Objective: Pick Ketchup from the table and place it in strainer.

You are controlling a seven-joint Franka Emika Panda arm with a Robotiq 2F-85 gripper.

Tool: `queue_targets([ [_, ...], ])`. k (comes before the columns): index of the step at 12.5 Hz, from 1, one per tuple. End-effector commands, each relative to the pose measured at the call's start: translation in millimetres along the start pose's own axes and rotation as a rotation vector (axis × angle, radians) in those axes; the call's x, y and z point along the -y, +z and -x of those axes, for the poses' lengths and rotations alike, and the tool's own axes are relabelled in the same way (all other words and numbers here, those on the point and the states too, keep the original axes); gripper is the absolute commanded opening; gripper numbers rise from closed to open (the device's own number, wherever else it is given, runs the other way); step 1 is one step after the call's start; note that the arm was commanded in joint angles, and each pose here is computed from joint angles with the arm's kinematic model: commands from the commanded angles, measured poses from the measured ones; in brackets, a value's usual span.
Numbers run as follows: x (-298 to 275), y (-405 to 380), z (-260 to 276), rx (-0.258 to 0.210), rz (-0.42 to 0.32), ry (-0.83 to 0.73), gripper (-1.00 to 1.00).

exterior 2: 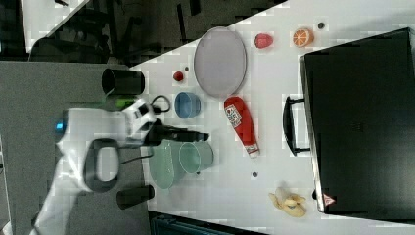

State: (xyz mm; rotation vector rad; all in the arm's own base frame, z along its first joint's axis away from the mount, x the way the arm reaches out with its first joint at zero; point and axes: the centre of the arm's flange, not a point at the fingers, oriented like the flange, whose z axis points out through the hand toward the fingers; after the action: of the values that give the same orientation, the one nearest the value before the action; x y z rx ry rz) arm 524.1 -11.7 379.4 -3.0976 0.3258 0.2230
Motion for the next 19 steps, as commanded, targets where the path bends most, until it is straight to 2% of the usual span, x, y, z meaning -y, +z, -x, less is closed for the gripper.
queue_targets([
  [1,4.0,23.6,-5.0,-0.064,0.004,-0.319,1.00],
  [7,18.5,125.0,-10.6,-0.120,0.006,-0.398,1.00],
  [11,12.8,182.6,-7.8,-0.114,-0.001,-0.388,1.00],
  [14,12.5,211.9,-7.6,-0.135,-0.006,-0.386,1.00],
  [15,12.9,218.0,-7.2,-0.140,-0.008,-0.387,0.93],
  [17,12.6,220.8,-6.1,-0.137,-0.008,-0.384,0.43],
  [18,13.8,214.9,-8.0,-0.151,-0.008,-0.386,0.21],
  [19,14.7,205.8,-9.9,-0.169,-0.007,-0.385,0.16],
])
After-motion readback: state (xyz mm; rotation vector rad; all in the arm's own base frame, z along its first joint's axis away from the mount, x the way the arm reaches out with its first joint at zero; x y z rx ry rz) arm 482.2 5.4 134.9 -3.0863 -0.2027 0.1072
